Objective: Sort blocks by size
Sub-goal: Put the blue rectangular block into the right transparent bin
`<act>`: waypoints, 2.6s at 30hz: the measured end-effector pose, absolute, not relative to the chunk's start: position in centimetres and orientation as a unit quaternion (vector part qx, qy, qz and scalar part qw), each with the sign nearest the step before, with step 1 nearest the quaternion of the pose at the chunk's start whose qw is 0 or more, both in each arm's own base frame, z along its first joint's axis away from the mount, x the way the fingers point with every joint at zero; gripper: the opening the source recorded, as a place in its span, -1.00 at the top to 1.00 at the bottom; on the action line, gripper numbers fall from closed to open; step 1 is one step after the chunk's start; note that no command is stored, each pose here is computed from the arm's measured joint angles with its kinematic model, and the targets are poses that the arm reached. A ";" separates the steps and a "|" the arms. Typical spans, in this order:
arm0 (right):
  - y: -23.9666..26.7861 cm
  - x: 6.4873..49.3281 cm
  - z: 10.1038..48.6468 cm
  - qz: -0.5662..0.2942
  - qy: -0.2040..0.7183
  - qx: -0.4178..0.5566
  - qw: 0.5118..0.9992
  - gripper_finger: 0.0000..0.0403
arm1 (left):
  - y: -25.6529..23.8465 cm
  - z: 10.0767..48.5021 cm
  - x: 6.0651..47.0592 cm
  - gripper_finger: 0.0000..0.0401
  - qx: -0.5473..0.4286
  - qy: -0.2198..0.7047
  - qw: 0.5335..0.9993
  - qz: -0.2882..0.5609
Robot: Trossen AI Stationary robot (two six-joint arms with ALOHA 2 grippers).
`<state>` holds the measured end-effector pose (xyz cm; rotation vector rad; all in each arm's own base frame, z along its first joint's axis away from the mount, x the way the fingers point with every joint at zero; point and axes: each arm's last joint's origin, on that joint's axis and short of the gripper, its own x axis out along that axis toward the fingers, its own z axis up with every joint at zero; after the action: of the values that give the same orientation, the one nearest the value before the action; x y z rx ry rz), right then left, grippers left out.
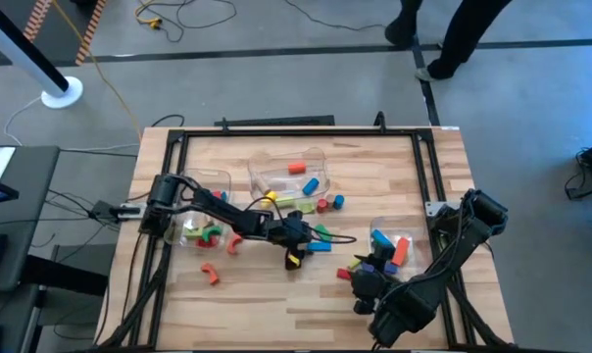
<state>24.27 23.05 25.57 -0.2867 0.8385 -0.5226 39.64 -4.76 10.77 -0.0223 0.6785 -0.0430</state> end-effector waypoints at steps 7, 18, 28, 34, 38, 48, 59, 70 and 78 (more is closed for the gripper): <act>23.1 24.3 25.6 -0.250 0.399 -0.135 0.872 -0.26 | -4.8 10.6 39.8 0.15 0.000 0.333 0.943 -0.019; 23.2 24.2 25.6 -0.250 0.397 -0.132 0.873 -0.26 | -4.8 10.5 39.7 0.48 0.010 0.337 0.941 -0.022; 23.2 24.2 25.6 -0.249 0.397 -0.132 0.874 -0.26 | -4.8 10.4 39.7 0.47 0.013 0.338 0.941 -0.026; 23.3 24.3 25.6 -0.243 0.395 -0.142 0.875 -0.26 | -4.9 11.2 39.5 0.47 0.011 0.336 0.940 -0.055; 23.6 24.7 25.5 -0.228 0.375 -0.164 0.883 -0.26 | -5.2 12.8 38.9 0.47 0.009 0.338 0.936 -0.099; 24.1 26.8 24.5 -0.167 0.346 -0.241 0.891 -0.26 | -5.3 19.9 36.6 0.47 0.000 0.302 0.935 -0.186; 23.6 29.3 25.0 -0.154 0.305 -0.334 0.878 -0.26 | -4.7 24.5 34.5 0.47 -0.038 0.256 0.931 -0.258; 22.7 31.4 25.6 -0.123 0.299 -0.362 0.874 -0.26 | -4.8 25.0 34.6 0.47 -0.056 0.234 0.925 -0.295; 22.8 31.9 25.4 -0.119 0.293 -0.373 0.872 -0.25 | -4.7 25.4 34.7 0.47 -0.071 0.216 0.920 -0.320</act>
<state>31.92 22.80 25.37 -0.7791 0.6121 -0.2491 34.72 -4.72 25.39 -0.1450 0.4443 -0.6572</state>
